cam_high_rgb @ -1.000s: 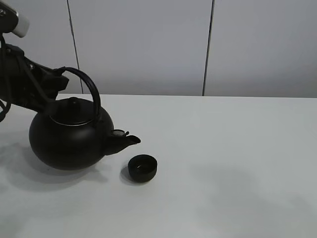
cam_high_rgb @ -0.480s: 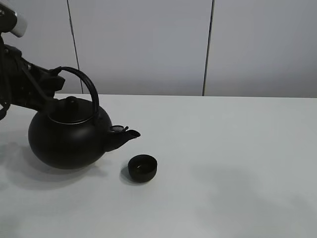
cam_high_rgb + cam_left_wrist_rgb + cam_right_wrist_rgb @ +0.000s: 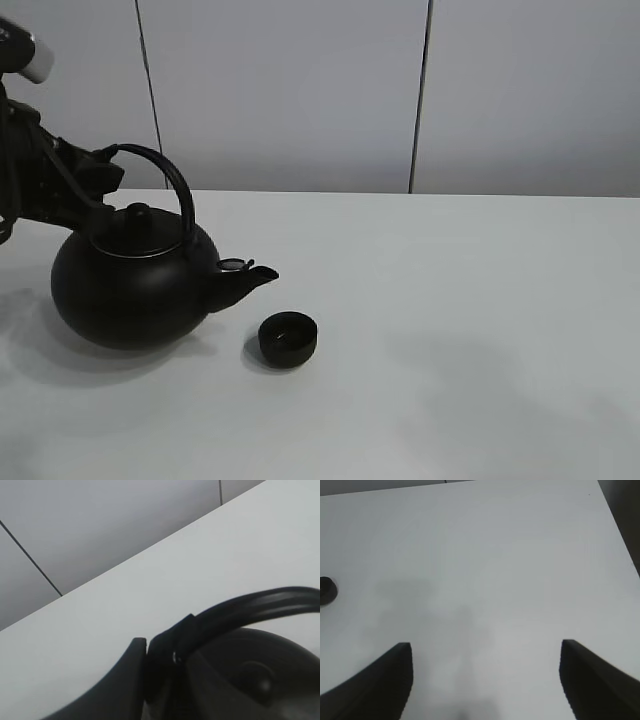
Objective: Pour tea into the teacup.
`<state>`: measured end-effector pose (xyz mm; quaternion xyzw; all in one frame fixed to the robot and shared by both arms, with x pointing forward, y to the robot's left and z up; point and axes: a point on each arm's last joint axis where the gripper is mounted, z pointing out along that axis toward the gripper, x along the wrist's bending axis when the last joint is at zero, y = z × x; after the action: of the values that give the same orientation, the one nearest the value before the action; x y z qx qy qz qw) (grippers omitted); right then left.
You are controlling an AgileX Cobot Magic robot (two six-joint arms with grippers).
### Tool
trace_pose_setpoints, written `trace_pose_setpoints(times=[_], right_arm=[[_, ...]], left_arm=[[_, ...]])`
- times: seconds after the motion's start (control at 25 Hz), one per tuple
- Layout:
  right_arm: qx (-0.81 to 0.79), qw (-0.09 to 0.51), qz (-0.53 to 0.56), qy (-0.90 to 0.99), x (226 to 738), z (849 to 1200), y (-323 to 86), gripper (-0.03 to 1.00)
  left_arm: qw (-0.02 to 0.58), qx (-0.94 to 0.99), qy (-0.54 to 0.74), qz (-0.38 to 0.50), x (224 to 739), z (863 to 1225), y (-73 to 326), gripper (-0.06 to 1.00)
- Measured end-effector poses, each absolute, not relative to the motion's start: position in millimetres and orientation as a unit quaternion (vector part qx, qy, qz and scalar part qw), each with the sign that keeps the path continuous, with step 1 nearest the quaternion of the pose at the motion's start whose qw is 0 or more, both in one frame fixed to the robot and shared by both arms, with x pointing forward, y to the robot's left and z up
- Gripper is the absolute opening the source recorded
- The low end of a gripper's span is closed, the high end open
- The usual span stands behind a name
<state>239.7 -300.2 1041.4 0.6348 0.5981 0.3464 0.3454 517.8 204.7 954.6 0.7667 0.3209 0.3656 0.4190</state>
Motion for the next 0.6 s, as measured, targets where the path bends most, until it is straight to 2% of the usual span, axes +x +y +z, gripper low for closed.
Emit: trace_pose_setpoints(times=[0.6], right_arm=[[0.635,0.345,0.346,0.598,239.7,1041.4,-300.2,0.56]], left_arm=[[0.408,0.783,0.278,0.378,515.1,954.7,197.0,0.13]])
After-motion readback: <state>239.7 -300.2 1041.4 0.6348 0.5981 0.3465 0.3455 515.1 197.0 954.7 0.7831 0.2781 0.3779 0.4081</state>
